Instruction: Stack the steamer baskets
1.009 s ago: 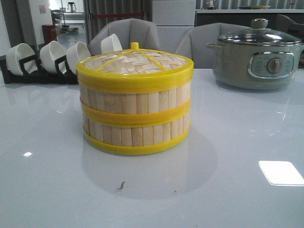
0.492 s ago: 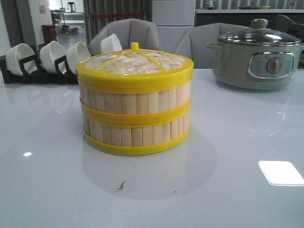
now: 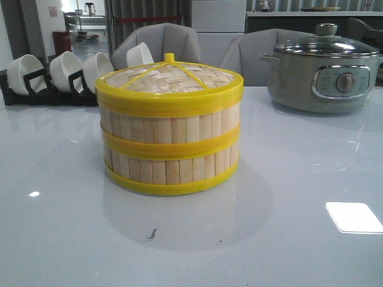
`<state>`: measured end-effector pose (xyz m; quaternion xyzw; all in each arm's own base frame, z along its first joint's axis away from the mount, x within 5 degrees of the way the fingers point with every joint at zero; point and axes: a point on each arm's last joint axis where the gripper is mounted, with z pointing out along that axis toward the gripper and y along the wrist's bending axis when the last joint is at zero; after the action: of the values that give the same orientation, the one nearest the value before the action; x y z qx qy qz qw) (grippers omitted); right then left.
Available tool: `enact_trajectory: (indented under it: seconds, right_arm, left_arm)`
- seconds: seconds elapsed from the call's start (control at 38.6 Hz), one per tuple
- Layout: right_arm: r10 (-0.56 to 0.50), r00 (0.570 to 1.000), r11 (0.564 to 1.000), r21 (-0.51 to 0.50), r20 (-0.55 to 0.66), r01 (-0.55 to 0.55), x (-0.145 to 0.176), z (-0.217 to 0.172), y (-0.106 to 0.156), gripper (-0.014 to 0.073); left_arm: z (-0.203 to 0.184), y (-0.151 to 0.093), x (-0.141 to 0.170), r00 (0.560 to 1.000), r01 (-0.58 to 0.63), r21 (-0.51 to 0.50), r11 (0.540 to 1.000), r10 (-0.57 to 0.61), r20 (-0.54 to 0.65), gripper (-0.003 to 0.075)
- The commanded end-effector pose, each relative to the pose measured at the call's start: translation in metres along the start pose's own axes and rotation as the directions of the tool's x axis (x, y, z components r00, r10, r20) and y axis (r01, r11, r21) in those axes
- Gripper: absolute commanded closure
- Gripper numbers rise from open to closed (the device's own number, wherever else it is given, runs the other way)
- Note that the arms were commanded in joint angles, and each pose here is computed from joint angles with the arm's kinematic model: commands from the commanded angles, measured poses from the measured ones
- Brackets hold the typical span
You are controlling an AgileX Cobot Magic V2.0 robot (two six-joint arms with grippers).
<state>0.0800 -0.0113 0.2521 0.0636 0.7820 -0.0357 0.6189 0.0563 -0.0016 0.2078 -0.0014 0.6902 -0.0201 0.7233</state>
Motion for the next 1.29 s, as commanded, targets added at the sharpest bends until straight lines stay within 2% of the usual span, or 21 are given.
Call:
enact_trajectory:
  seconds: [0.0, 0.75, 1.27]
  right_arm:
    - [-0.015, 0.994, 1.000, 0.002, 0.108, 0.015, -0.0167, -0.0018, 0.0002, 0.0526]
    - [-0.015, 0.994, 1.000, 0.002, 0.108, 0.015, -0.0167, -0.0018, 0.0002, 0.0526]
    - [-0.015, 0.994, 1.000, 0.002, 0.108, 0.015, -0.0167, -0.0018, 0.0002, 0.0526]
  left_arm:
    - [-0.0015, 0.0007, -0.0079, 0.996, 0.001, -0.008, 1.000, 0.000, 0.094, 0.0631]
    - [-0.0016, -0.0001, -0.0085, 0.992, -0.071, -0.006, 0.997, 0.072, 0.100, 0.0631]
    - [-0.0016, -0.0001, -0.0088, 0.992, -0.068, -0.006, 0.998, 0.068, 0.104, 0.0631]
